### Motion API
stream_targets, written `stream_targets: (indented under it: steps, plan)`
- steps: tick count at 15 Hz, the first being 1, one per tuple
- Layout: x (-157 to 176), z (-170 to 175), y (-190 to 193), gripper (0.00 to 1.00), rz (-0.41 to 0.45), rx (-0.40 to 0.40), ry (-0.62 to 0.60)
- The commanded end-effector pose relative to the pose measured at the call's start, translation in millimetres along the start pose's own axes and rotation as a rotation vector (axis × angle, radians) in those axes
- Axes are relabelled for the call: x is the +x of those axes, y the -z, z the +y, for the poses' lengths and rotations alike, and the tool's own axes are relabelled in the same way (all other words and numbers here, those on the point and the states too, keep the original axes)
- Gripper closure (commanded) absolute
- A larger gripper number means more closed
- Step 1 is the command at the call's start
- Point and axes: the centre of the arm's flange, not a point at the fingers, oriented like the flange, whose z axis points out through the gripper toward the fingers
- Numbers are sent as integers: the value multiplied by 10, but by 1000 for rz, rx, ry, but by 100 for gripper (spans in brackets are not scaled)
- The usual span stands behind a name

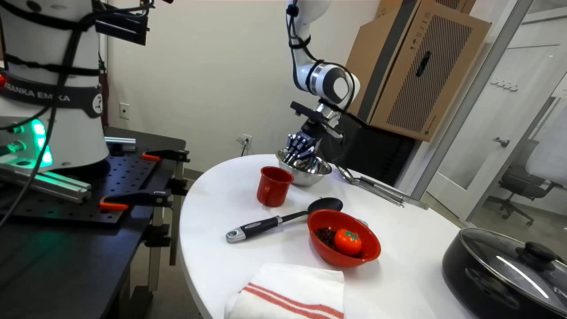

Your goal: Use the spoon to mix the contents of the silver bowl

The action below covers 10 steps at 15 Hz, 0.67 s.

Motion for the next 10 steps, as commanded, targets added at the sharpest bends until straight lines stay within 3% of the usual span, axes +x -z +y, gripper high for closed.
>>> stream_targets:
  steps: [1,10]
  plan:
    - [-110,-24,-23,97,-44,39,72]
    - [-261,103,-6,97,-189,2,40]
